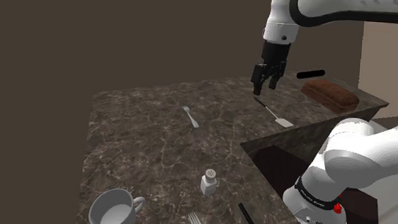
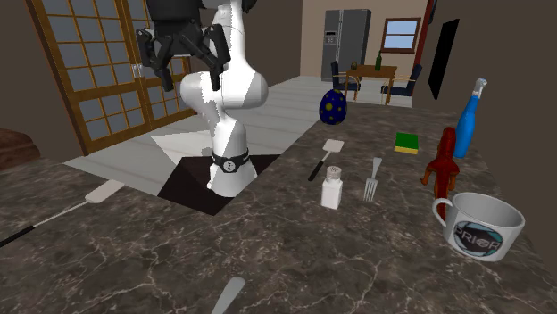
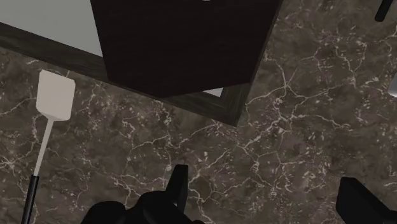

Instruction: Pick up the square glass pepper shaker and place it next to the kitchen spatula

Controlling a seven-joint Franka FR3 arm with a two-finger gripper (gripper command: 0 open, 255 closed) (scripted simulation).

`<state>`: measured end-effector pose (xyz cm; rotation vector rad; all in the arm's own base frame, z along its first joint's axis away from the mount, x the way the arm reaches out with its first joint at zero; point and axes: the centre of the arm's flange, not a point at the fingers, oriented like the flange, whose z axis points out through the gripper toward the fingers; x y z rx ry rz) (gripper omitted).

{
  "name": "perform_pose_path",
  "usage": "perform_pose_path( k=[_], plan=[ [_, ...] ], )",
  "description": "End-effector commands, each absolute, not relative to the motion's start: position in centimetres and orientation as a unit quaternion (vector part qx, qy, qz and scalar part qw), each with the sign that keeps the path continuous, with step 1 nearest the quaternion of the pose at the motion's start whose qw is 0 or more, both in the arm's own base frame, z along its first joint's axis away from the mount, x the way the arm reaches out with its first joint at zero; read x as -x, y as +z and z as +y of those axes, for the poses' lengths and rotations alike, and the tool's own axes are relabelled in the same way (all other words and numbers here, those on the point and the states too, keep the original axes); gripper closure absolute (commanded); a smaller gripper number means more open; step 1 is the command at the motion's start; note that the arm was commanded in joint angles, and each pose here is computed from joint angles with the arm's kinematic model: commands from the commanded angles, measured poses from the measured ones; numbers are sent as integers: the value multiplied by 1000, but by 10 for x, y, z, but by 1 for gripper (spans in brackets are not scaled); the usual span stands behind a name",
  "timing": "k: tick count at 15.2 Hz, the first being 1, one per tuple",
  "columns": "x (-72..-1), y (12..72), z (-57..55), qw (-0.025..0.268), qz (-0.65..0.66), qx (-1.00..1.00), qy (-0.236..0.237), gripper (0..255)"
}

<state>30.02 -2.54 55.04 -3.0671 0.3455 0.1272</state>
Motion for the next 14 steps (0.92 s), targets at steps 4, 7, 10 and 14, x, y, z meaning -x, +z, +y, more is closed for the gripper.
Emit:
perform_pose_path(
  k=[4, 7, 10, 14],
  plan=[
    [-303, 529, 8, 25, 127, 990, 49, 0],
    [-306, 507, 41, 25, 142, 988, 58, 0],
    [-310, 485, 73, 24, 157, 985, 66, 0],
    [-316, 456, 117, 23, 177, 981, 77, 0]
  ],
)
